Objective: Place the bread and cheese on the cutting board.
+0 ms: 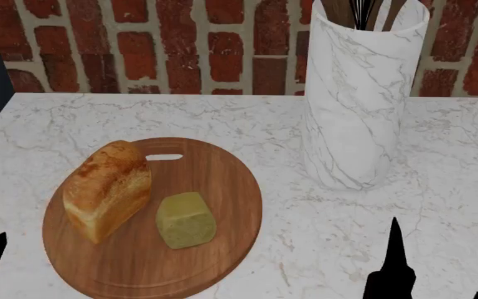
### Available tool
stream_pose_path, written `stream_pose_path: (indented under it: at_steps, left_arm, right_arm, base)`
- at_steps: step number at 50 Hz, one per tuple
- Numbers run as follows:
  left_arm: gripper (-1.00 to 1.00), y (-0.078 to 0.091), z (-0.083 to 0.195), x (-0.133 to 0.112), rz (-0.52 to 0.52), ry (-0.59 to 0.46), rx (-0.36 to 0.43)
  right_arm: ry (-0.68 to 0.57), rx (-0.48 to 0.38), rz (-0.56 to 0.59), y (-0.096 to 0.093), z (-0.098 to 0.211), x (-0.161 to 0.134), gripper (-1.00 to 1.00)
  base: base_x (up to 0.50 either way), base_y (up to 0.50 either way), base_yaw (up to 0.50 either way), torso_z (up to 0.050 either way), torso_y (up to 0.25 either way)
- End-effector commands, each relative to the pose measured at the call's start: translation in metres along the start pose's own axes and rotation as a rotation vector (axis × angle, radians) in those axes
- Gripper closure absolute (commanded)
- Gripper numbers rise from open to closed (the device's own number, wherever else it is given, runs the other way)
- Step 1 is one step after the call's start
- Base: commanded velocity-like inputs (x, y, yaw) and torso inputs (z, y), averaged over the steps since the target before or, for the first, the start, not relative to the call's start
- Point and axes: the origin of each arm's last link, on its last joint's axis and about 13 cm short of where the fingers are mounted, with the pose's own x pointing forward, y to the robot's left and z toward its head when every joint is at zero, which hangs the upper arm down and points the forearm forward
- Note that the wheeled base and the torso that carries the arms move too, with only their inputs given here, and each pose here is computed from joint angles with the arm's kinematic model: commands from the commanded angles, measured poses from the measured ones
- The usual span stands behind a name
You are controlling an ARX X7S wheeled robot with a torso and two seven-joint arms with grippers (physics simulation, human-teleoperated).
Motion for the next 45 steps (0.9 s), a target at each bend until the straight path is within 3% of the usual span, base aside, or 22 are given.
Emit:
stream_pose_path:
  at_steps: [1,12,27,45]
  left_arm:
    - [-1.00,-0.007,0.018,-0.023,0.010,-0.075,0.036]
    - [-1.00,-0.010,0.058,-0.024,0.023,-0.104,0.107]
    - [-1.00,0.001,0.128,-0.027,0.033,-0.192,0.068]
    - [-1.00,-0.005,0.155,-0.025,-0.001,-0.197,0.143]
  right_arm:
    - [-0.008,-0.014,0.035,-0.007,0.020,0.007,-1.00]
    - [-0.052,0.014,0.082,-0.006,0.070,0.032,-1.00]
    - [-0.113,0.015,0.093,-0.010,0.119,0.041,-1.00]
    - [-0.174,-0.011,0.101,-0.020,0.174,0.037,-1.00]
  base:
    - [0.00,0.00,0.00,0.000,0.000]
    - [0.00,0.00,0.00,0.000,0.000]
    - [0.00,0.00,0.00,0.000,0.000]
    - [0.00,0.00,0.00,0.000,0.000]
